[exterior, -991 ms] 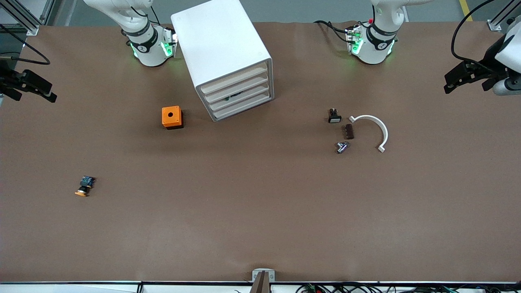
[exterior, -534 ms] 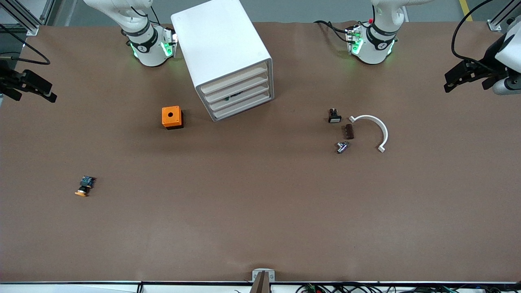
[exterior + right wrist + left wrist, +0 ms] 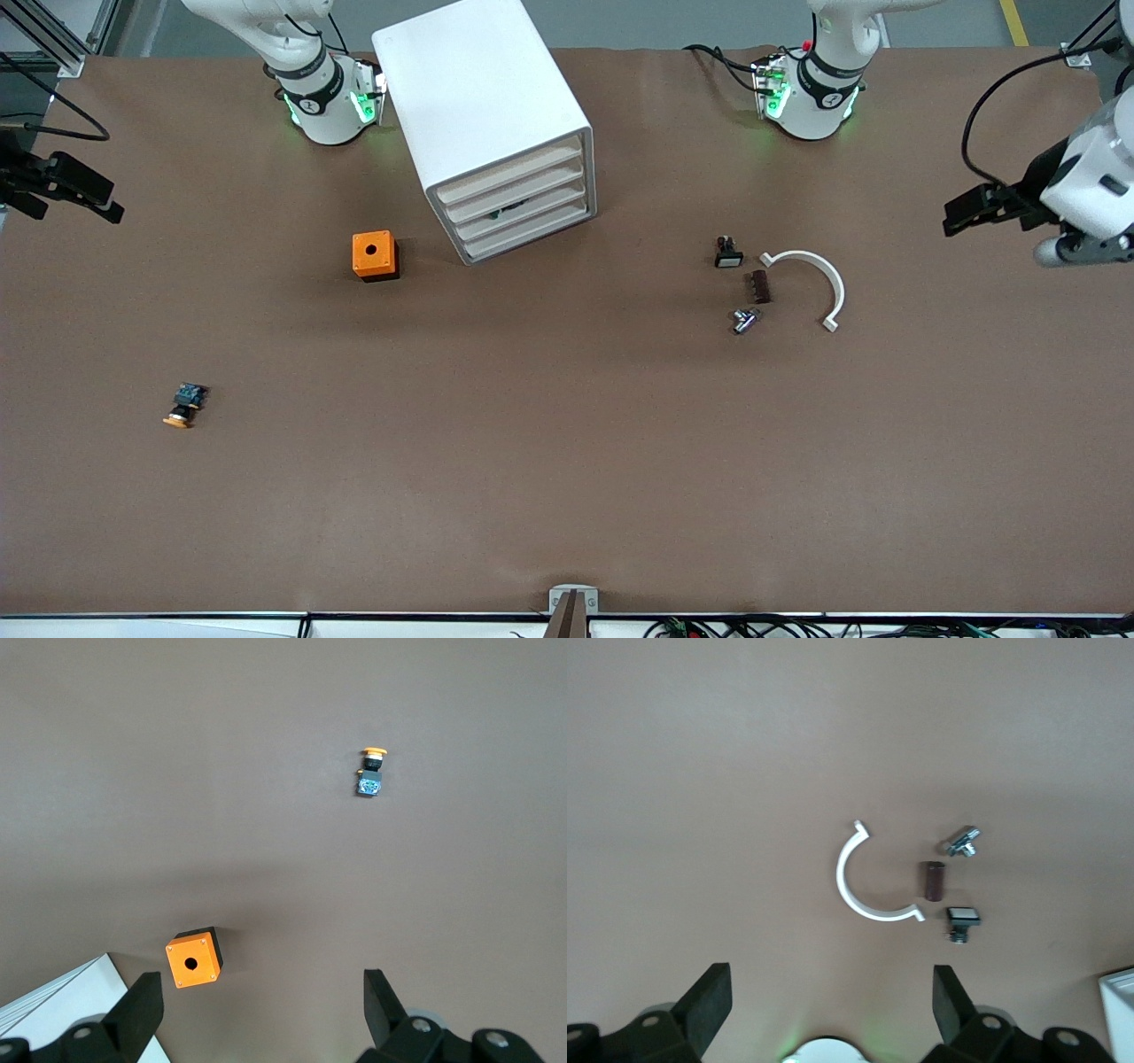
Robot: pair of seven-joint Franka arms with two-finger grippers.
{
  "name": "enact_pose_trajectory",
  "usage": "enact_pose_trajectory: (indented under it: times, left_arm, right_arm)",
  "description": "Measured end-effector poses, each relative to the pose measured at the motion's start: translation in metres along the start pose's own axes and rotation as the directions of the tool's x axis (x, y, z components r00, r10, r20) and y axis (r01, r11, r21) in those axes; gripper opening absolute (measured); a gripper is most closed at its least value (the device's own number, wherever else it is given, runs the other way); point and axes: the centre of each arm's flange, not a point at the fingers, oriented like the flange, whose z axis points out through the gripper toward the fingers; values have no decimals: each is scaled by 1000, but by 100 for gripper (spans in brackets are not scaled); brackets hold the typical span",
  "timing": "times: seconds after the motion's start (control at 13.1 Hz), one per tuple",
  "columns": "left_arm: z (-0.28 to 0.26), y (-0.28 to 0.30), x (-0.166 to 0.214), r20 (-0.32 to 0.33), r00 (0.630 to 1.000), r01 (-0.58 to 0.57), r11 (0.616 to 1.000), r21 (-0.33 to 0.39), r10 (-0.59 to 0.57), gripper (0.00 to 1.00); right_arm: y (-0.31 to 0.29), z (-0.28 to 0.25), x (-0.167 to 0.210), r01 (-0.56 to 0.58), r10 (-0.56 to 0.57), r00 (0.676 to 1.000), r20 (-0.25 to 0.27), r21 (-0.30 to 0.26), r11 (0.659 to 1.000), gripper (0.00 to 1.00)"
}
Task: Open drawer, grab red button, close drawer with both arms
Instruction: 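Reach the left gripper toward the white cabinet's drawer handle, then grasp the drawer handle with the left gripper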
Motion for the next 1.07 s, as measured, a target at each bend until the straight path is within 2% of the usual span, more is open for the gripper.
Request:
enact_pose_trajectory:
  times: [0.3, 0.69, 0.84, 1.07]
  left_arm:
    - [60, 34, 35, 102, 974, 206, 978, -28, -202, 100]
    - [123, 123, 44, 242, 898, 381, 924, -12, -367, 100]
    - [148, 152, 44, 299, 848, 453, 891, 17, -437, 100]
    - [190, 191, 48, 343, 737, 582, 805, 116, -582, 100]
  right_arm:
    - [0, 0, 0, 0, 0, 1000, 0, 0, 1000, 100]
    - [0, 0, 0, 5, -5, 1000, 0, 0, 1000, 100]
    - [0, 0, 0, 35, -35, 999, -1, 0, 999, 100]
    - [2, 0, 0, 53, -53, 999, -2, 0, 999, 100]
